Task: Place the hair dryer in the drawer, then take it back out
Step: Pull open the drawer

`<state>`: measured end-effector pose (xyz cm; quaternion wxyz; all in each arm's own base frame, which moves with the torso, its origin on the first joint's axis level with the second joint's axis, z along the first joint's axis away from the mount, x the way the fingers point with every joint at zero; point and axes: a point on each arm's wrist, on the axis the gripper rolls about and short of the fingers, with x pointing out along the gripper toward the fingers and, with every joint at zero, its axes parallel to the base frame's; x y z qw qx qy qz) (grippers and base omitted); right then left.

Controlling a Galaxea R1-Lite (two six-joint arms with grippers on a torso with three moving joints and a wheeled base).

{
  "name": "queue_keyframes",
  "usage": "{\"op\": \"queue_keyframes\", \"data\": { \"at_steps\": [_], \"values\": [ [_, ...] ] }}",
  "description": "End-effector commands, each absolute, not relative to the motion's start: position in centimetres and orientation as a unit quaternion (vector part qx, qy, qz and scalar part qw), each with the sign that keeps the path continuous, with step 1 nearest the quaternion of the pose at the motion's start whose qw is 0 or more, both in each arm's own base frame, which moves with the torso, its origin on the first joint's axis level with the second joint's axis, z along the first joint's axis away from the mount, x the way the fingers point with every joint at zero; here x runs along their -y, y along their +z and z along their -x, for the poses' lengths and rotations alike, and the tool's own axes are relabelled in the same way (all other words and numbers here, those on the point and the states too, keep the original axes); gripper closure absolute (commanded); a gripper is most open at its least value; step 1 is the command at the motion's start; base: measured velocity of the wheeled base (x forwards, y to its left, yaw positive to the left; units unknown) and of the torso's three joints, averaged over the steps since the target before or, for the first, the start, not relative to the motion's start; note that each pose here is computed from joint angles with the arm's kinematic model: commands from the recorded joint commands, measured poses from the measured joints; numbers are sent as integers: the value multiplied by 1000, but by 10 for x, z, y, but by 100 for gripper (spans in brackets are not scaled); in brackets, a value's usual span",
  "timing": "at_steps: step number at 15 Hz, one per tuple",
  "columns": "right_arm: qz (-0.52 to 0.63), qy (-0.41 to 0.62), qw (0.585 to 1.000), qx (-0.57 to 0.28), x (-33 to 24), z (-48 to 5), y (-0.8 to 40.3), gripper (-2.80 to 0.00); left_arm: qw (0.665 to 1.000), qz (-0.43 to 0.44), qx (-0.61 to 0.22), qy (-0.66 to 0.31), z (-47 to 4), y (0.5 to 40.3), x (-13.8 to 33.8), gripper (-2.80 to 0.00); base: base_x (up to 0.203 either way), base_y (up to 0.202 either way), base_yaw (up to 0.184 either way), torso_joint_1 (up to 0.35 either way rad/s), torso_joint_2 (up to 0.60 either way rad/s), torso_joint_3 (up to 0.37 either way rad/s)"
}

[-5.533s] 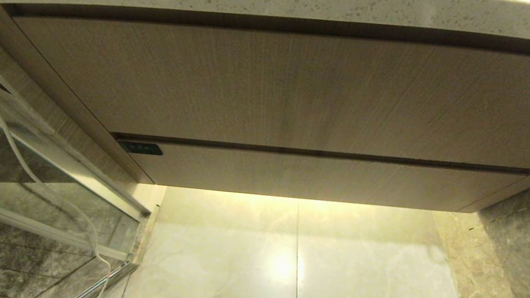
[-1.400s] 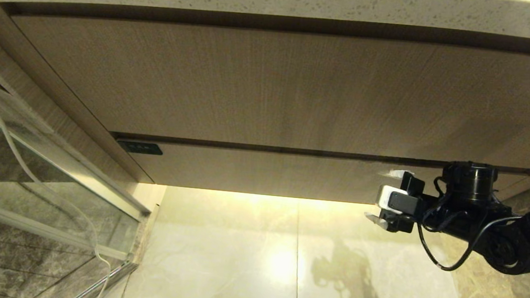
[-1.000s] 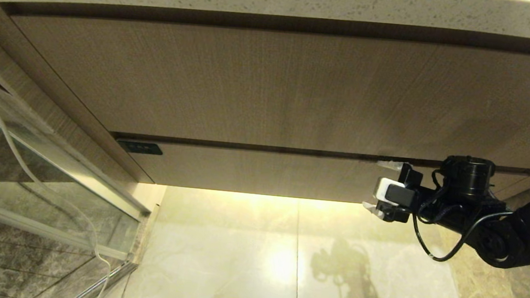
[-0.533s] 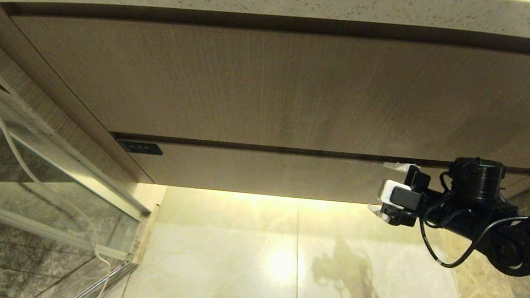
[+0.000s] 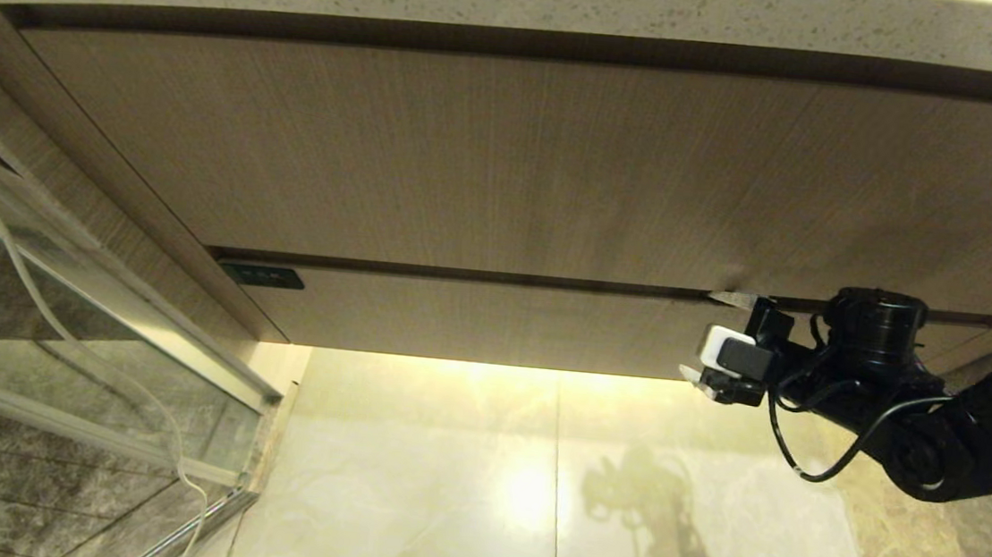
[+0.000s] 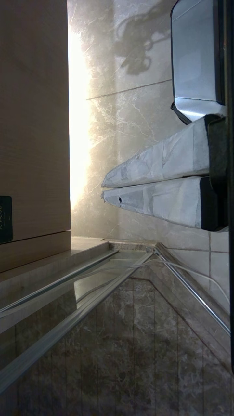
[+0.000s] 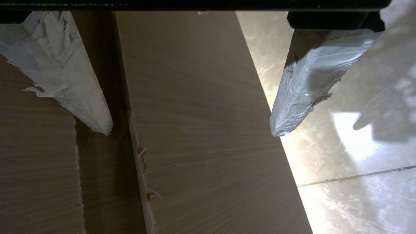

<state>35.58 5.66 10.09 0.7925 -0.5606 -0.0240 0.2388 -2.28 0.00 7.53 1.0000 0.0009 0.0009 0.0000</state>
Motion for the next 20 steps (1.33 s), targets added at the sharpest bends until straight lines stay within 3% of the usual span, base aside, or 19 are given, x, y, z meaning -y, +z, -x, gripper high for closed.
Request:
{"op": "queue_keyframes", "data": {
  "at_steps": [1,9,13,20],
  "values": [
    [562,241,791,21,-58,-367,90,-280,1000,-1,-1,0,23,75,0,0,0,0,0,0,0,0],
    [538,260,798,-80,-55,-366,62,-280,1000,-1,-1,1,23,75,0,0,0,0,0,0,0,0],
    [505,276,796,-186,-43,-351,62,-280,1000,-1,-1,0,23,75,0,0,0,0,0,0,0,0],
    [486,274,791,-250,-35,-333,68,-280,1000,-1,-1,0,23,75,0,0,0,0,0,0,0,0]
  ]
}}
